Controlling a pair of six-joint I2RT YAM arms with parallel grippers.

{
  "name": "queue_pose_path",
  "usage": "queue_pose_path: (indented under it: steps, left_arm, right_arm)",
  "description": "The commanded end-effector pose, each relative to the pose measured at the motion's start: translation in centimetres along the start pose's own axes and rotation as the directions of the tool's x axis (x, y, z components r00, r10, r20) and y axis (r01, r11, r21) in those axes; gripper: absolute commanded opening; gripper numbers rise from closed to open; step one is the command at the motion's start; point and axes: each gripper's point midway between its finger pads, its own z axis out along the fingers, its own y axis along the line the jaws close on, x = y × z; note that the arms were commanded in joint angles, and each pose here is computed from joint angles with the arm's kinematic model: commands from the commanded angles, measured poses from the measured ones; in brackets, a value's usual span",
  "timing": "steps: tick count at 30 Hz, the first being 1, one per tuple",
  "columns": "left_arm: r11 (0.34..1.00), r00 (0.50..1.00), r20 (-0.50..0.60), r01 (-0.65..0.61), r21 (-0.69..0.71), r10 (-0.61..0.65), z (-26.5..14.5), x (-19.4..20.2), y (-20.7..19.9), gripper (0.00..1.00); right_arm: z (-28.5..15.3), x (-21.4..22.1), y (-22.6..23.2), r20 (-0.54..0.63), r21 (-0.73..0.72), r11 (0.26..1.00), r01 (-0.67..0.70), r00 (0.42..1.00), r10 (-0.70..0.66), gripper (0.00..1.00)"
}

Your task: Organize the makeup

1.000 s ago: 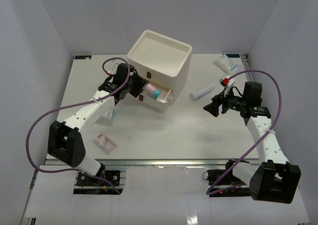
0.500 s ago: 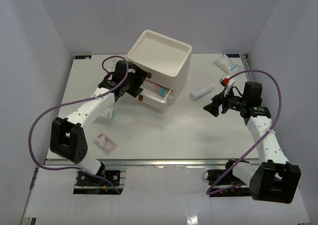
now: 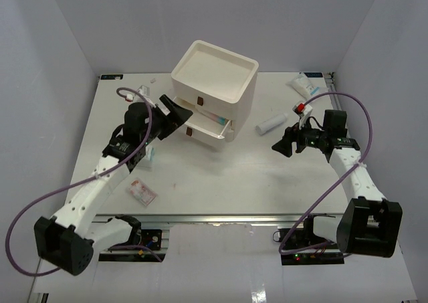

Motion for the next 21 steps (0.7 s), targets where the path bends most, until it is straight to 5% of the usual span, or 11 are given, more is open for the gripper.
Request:
queue_pose_path:
  steps: [1,8,21]
  left_arm:
    - [0.906,0.922,0.086,-0.387,0.172,0.377,-4.8,0.9,0.2,0.98]
    - [0.848,0.844,0.14,-0.528,0.048,0.517,-7.2,1.5,5.3,0.98]
    - [0.855,0.836,0.211,-0.519,0.002,0.507,-8.7,0.3,5.6,0.98]
  right_arm:
    - [1.6,-0.8,-2.2,-0.036,0.053,0.993,-0.103,0.994,0.105,0.81]
    - [4.6,-2.3,-10.1,-0.009,0.35,0.853,-0.387,0.909,0.416,0.85]
    - [9.6,-1.1,-17.5,0.097,0.627,0.537,-0.564,0.741,0.664,0.93]
